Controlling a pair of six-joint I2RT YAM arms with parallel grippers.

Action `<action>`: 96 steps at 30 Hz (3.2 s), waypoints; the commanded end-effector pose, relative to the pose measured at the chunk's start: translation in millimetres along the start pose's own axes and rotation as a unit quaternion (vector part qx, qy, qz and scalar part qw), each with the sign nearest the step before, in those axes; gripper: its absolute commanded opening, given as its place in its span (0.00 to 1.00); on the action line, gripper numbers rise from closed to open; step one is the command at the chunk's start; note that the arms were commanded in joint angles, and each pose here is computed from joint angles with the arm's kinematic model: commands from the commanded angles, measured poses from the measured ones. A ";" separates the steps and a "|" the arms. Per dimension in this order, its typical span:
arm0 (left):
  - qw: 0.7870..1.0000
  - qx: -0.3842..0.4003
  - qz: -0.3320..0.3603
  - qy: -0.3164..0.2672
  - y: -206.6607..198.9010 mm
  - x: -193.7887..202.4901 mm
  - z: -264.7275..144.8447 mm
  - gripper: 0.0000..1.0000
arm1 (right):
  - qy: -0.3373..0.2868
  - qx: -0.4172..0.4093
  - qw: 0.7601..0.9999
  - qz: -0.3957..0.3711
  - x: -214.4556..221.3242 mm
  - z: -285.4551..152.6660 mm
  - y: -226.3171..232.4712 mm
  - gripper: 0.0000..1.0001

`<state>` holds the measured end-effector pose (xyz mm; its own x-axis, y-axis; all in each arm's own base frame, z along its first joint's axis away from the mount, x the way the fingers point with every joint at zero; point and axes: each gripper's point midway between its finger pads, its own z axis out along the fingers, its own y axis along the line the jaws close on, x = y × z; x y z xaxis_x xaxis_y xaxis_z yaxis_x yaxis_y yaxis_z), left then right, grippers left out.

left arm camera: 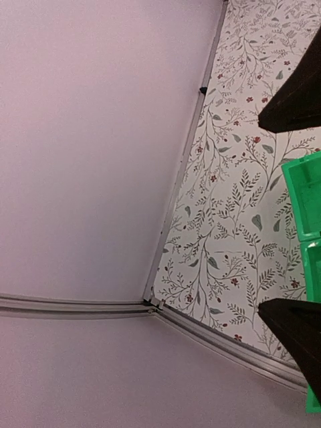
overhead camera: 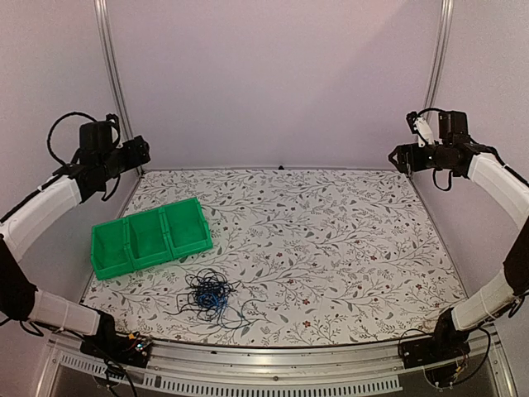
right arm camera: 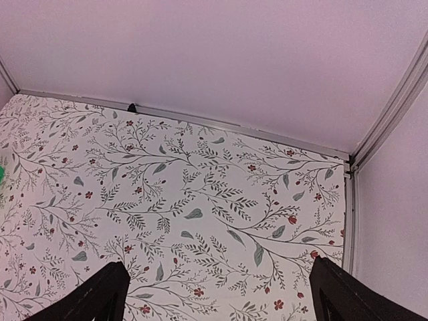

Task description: Untangle the cables

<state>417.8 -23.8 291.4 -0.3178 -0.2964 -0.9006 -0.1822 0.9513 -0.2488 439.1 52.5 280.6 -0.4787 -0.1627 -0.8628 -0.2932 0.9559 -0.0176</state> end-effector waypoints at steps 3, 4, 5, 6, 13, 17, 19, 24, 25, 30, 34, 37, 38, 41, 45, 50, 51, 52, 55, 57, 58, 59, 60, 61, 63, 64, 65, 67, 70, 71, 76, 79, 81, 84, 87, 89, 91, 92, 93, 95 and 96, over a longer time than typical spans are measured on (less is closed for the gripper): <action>0.982 0.170 0.075 -0.023 -87.0 -33.1 -14.9 0.81 | -0.020 -0.083 0.995 -0.054 -8.4 -15.1 28.6 0.99; 0.974 0.206 0.095 -0.006 -108.1 -28.7 -17.4 0.79 | -0.024 -0.115 0.990 -0.072 -7.8 -17.8 40.9 0.99; 0.964 0.240 0.111 0.012 -127.7 -19.6 -22.6 0.78 | -0.028 -0.140 0.986 -0.086 -7.0 -20.2 52.5 0.99; 0.953 0.271 0.129 0.028 -146.2 -8.6 -29.3 0.77 | -0.031 -0.161 0.981 -0.104 -5.7 -21.9 65.3 0.99; 0.851 0.424 0.270 0.154 -241.5 114.5 -100.9 0.78 | -0.009 -0.277 0.934 -0.223 36.1 -32.4 160.5 0.93; 0.795 0.420 0.357 0.254 -235.8 205.7 -136.2 0.78 | 0.013 -0.325 0.907 -0.268 70.0 -39.6 195.7 0.90; 0.778 0.389 0.385 0.308 -214.0 244.3 -141.4 0.78 | 0.024 -0.338 0.899 -0.277 81.8 -40.0 203.9 0.89; 0.764 0.308 0.383 0.418 -162.6 296.3 -143.8 0.78 | 0.045 -0.349 0.899 -0.262 96.3 -34.8 207.5 0.89; 0.765 0.296 0.374 0.432 -157.9 301.3 -144.7 0.78 | 0.046 -0.348 0.899 -0.260 98.0 -33.6 207.4 0.89; 0.791 0.206 0.348 0.459 -125.7 318.3 -138.1 0.81 | 0.056 -0.345 0.901 -0.256 104.4 -28.8 206.1 0.89; 0.777 0.208 0.351 0.480 -116.8 337.9 -139.9 0.83 | 0.058 -0.343 0.902 -0.256 107.3 -27.7 205.3 0.89; 0.776 0.218 0.354 0.474 -119.7 344.8 -137.3 0.82 | 0.061 -0.356 0.894 -0.264 116.2 -29.3 208.9 0.86; 0.778 0.221 0.353 0.470 -121.6 345.6 -135.8 0.82 | 0.063 -0.364 0.889 -0.272 122.4 -29.9 214.1 0.83; 0.784 0.228 0.343 0.465 -126.9 349.7 -131.9 0.82 | 0.067 -0.404 0.855 -0.319 145.4 -33.3 238.0 0.63; 0.789 0.224 0.345 0.456 -131.4 349.0 -125.0 0.81 | 0.053 -0.461 0.807 -0.366 154.8 -32.8 281.7 0.46; 0.815 0.232 0.326 0.419 -143.6 324.4 -118.0 0.81 | 0.059 -0.516 0.758 -0.395 174.6 -18.8 345.6 0.39; 0.822 0.241 0.316 0.408 -148.5 317.2 -119.4 0.81 | 0.068 -0.527 0.748 -0.398 184.1 -14.2 358.4 0.39; 0.830 0.247 0.304 0.398 -152.5 309.6 -120.6 0.81 | 0.069 -0.536 0.739 -0.401 188.1 -14.6 371.3 0.39; 0.853 0.259 0.265 0.368 -162.8 283.1 -128.2 0.81 | 0.084 -0.564 0.719 -0.397 204.2 -8.8 399.0 0.40; 0.876 0.263 0.231 0.332 -165.5 254.9 -135.5 0.81 | 0.092 -0.573 0.711 -0.398 212.4 -5.8 409.9 0.41; 0.887 0.264 0.212 0.315 -164.8 243.5 -137.7 0.81 | 0.097 -0.576 0.705 -0.403 220.9 -3.3 414.4 0.42; 0.898 0.261 0.190 0.298 -161.3 233.6 -140.5 0.81 | 0.097 -0.579 0.698 -0.410 226.7 -3.7 418.7 0.42; 0.909 0.262 0.170 0.277 -159.9 219.5 -143.6 0.81 | 0.099 -0.584 0.690 -0.416 234.7 -4.6 422.7 0.42; 0.920 0.251 0.143 0.264 -153.1 211.0 -144.4 0.81 | 0.098 -0.589 0.680 -0.426 241.3 -5.4 425.8 0.42; 0.937 0.234 0.098 0.241 -140.3 192.1 -146.6 0.81 | 0.101 -0.597 0.663 -0.439 255.0 -7.1 432.6 0.42; 0.943 0.225 0.079 0.231 -132.8 183.6 -147.3 0.80 | 0.102 -0.600 0.657 -0.444 260.4 -6.9 434.8 0.42; 0.948 0.215 0.063 0.225 -125.7 177.3 -148.8 0.79 | 0.101 -0.603 0.652 -0.448 264.9 -5.9 437.1 0.42; 0.955 0.204 0.038 0.212 -114.2 165.9 -153.2 0.78 | 0.099 -0.610 0.645 -0.450 268.9 -6.2 439.5 0.42; 0.957 0.206 0.016 0.204 -105.5 155.1 -163.2 0.75 | 0.092 -0.611 0.638 -0.460 271.9 -3.9 443.5 0.42; 0.957 0.208 0.012 0.204 -104.1 152.7 -166.3 0.75 | 0.091 -0.610 0.636 -0.464 274.4 -2.4 444.7 0.41; 0.958 0.205 0.017 0.199 -99.4 141.3 -173.7 0.72 | 0.087 -0.606 0.633 -0.474 283.1 6.1 453.5 0.35; 0.958 0.207 0.027 0.196 -100.9 137.4 -174.7 0.72 | 0.093 -0.601 0.632 -0.481 289.9 9.6 457.7 0.27; 0.958 0.210 0.038 0.193 -102.4 135.5 -174.4 0.72 | 0.095 -0.598 0.634 -0.481 290.5 11.7 458.5 0.19; 0.954 0.223 0.066 0.189 -108.7 135.1 -173.5 0.68 | 0.091 -0.591 0.643 -0.479 283.1 11.9 459.5 0.03; 0.940 0.259 0.112 0.189 -126.1 139.9 -172.2 0.66 | 0.081 -0.582 0.658 -0.470 259.7 4.7 459.5 0.00; 0.927 0.293 0.140 0.185 -143.3 140.5 -172.1 0.66 | 0.065 -0.574 0.673 -0.462 226.9 -5.8 455.4 0.00; 0.913 0.331 0.163 0.176 -161.7 139.6 -173.4 0.67 | 0.050 -0.567 0.690 -0.447 187.9 -14.8 447.2 0.00; 0.902 0.359 0.170 0.169 -173.2 138.3 -177.1 0.68 | 0.043 -0.564 0.699 -0.438 167.5 -18.9 442.5 0.00; 0.890 0.389 0.179 0.155 -183.7 136.1 -181.3 0.68 | 0.029 -0.557 0.708 -0.432 142.7 -26.4 435.7 0.00; 0.876 0.428 0.177 0.132 -198.9 133.0 -185.5 0.70 | 0.008 -0.542 0.725 -0.425 104.3 -35.8 422.8 0.00; 0.869 0.447 0.174 0.121 -206.4 130.9 -187.9 0.71 | -0.009 -0.533 0.732 -0.424 83.1 -43.8 415.4 0.00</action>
<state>239.6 -239.2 248.5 -0.5969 0.1257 -0.7924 0.5322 0.8011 -0.2738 212.4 442.8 110.1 0.2573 -0.6609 -0.7050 -0.9445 -0.3263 -0.0388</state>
